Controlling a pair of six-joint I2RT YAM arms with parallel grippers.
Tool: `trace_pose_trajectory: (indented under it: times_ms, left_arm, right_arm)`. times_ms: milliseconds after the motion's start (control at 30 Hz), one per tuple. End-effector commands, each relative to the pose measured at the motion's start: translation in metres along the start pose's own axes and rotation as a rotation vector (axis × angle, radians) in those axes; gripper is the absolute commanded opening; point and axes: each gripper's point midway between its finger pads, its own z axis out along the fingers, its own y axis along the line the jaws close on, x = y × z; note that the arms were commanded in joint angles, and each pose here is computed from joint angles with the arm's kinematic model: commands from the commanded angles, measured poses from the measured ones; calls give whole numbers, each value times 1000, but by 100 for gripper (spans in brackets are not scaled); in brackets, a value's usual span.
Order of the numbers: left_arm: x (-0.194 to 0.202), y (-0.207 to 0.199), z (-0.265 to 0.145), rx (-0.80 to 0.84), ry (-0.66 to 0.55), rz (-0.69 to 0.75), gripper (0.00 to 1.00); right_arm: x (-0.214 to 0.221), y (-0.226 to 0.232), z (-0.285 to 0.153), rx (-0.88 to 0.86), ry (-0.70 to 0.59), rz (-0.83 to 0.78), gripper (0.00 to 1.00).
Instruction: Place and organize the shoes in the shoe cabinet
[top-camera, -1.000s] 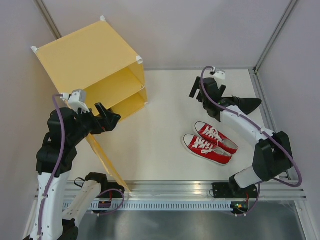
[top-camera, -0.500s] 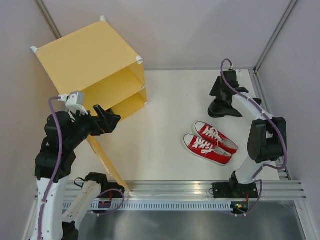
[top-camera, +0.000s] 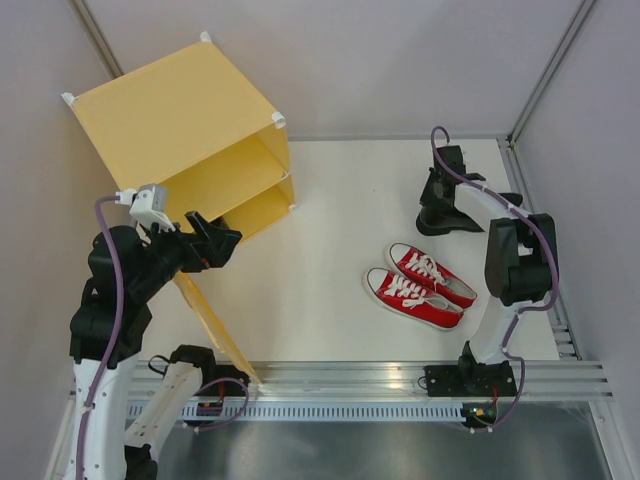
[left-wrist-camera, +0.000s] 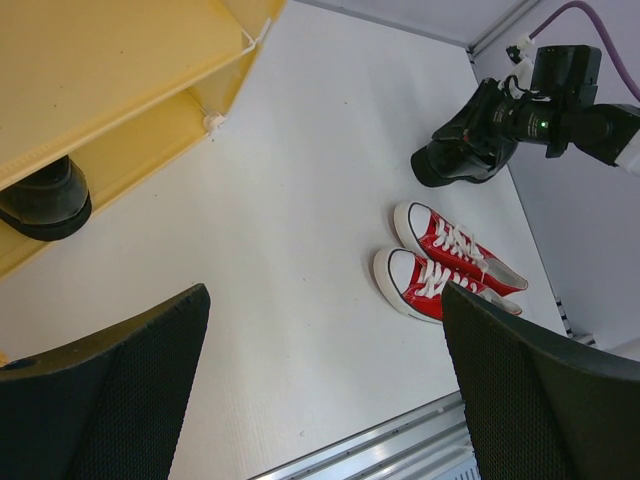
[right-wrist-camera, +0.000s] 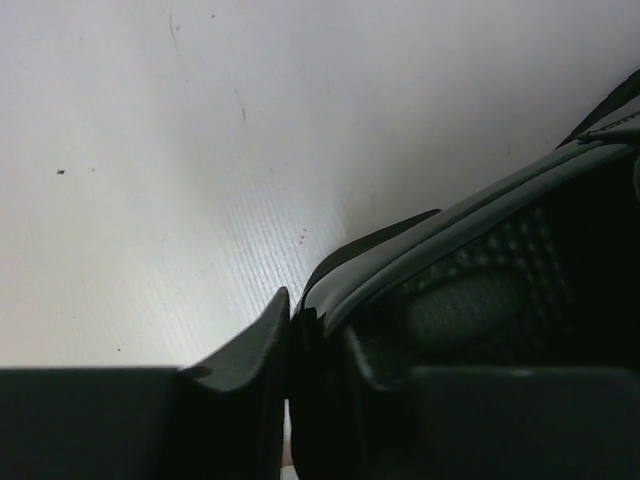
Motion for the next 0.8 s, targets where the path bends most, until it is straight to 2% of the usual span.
trace_pose_trajectory:
  times_ms: [0,100,133,333,533,767]
  left_arm:
    - [7,4,0,-20,18,-37,100]
    - [6,4,1,-20,19,-35,100]
    - [6,4,1,-21,22,-36,100]
    - [4,5,0,-28,9,-20,100]
    - [4,5,1,-23,18,-20,100]
    - [1,2,0,-17,9,-13,100]
  right_arm:
    - [-21,15,-16,-58,-49,-58,18]
    - [-32,32,-37,-99,-91,-140,3]
    - [-36,37,-46,-114,-106,-160,1]
    - [-29,82,-98,-229,-149,-306,1]
    - [17,128,-155,-454,-123,-465,1]
    - [113,160,-223,-756,16,-659,1]
